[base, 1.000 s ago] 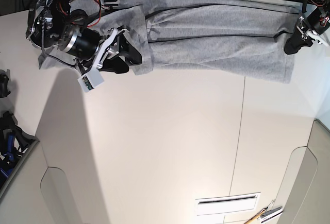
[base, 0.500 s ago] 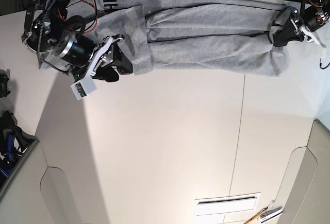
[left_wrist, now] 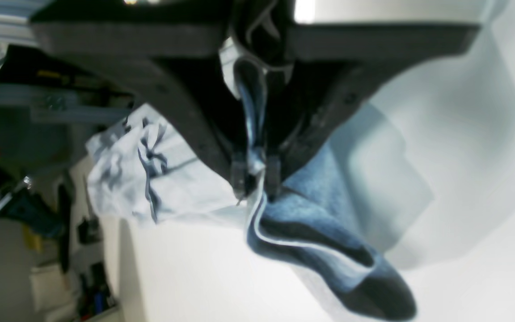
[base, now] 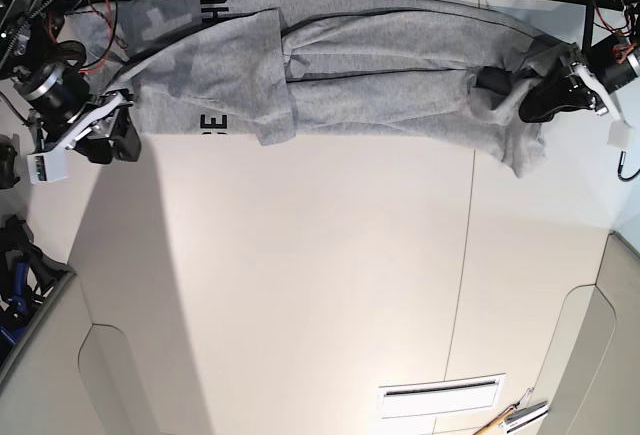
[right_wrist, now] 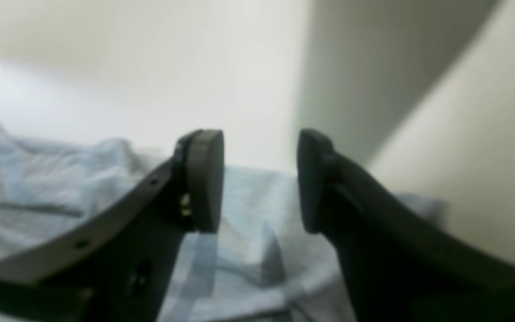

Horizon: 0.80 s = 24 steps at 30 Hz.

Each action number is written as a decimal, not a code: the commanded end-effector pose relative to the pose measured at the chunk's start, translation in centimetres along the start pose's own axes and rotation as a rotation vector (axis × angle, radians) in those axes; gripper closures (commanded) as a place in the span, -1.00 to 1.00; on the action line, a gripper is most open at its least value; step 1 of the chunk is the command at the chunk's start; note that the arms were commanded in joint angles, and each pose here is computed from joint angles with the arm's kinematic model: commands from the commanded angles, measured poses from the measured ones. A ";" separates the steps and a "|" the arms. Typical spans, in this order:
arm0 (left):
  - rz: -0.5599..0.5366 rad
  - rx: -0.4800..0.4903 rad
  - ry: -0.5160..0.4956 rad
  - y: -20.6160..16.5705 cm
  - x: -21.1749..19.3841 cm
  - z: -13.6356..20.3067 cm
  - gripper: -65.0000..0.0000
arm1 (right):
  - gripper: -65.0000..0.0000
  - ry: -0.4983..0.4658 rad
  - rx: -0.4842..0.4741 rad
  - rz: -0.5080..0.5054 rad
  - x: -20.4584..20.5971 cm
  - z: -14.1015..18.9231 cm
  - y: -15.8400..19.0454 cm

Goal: Fold the T-shirt properly
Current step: 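Grasp the opposite shirt end with the left gripper, then fold the held end with the left gripper toward the right gripper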

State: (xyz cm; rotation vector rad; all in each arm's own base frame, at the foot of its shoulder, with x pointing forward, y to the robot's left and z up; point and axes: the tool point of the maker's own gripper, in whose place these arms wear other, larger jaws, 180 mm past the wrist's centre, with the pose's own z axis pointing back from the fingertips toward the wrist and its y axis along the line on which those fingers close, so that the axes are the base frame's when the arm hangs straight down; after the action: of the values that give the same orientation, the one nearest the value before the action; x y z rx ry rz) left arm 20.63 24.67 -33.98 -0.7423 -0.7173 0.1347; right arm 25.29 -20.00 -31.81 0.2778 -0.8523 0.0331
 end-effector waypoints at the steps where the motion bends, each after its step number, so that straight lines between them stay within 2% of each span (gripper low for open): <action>1: -0.039 -0.032 -0.047 -1.3 1.4 0.1 1.00 | 0.17 -0.050 -0.014 0.015 1.4 0.8 -0.6; 5: -0.093 -0.082 -0.087 -4.4 1.7 -0.7 1.00 | 0.17 -0.055 -0.074 0.003 1.4 1.9 -2.6; 10: -0.188 -0.136 -0.111 -8.3 2.1 -1.1 1.00 | 0.17 -0.062 -0.098 -0.007 1.4 2.4 -3.4; 15: -0.267 -0.250 -0.003 -13.1 -0.9 -2.7 1.00 | 0.17 -0.061 -0.101 -0.006 1.4 2.4 -3.4; 19: -0.272 -0.366 0.093 -16.2 -3.9 -4.3 1.00 | 0.17 -0.060 -0.102 -0.006 1.4 2.4 -3.5; 24: -0.264 -0.481 0.172 -19.1 -6.5 -5.6 1.00 | 0.17 -0.036 -0.149 0.027 1.4 2.7 -4.6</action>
State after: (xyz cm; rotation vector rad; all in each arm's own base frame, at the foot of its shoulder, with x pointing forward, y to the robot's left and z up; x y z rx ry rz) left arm 16.39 5.11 -29.15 -1.0643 -0.6355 -0.3482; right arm 24.21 -24.89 -31.45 0.1430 -0.8413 -0.0220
